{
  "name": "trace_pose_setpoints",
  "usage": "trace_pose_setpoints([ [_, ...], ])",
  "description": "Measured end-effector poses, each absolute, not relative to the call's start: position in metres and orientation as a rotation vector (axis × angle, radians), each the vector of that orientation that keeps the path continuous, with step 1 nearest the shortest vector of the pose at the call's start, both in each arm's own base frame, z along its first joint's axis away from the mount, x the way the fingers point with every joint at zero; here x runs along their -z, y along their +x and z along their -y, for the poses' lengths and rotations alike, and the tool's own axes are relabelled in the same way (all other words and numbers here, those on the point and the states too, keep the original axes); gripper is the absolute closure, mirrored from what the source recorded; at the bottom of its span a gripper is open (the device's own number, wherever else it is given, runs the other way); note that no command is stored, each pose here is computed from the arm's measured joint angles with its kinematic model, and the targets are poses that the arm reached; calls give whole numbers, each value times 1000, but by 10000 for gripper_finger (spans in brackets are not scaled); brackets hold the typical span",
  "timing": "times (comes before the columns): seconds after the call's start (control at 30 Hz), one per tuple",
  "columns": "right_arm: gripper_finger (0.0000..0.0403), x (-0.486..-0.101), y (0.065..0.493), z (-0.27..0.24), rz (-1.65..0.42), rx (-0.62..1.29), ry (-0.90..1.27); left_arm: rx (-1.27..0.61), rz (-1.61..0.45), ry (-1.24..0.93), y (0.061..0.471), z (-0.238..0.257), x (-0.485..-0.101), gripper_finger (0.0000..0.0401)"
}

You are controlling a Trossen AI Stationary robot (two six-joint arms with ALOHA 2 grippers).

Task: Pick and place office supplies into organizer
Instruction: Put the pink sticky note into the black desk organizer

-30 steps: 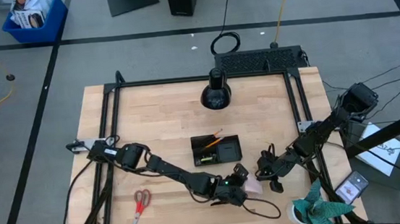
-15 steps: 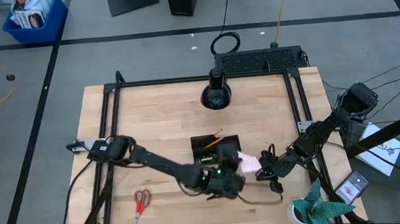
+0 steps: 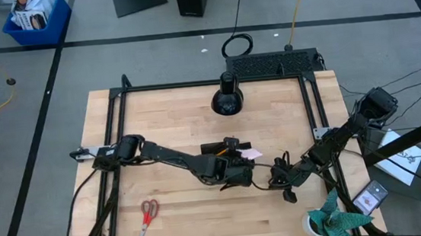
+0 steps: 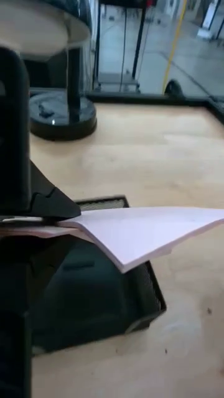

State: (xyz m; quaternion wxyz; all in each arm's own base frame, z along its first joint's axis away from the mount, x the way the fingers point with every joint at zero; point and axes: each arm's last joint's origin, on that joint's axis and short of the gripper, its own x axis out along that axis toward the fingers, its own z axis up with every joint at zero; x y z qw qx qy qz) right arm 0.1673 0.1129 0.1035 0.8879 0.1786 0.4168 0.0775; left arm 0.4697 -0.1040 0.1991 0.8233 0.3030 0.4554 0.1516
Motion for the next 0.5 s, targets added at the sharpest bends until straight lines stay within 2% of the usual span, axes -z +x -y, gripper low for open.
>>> trace_pose_setpoints([
  [0.3,403,-104,168,-113,-860,-168,362,-301,-1057,649,466,104,-183,395],
  [0.5,403,-105,168,-113,-853,-174,360,-332,-1070,665,467,102,-175,375],
])
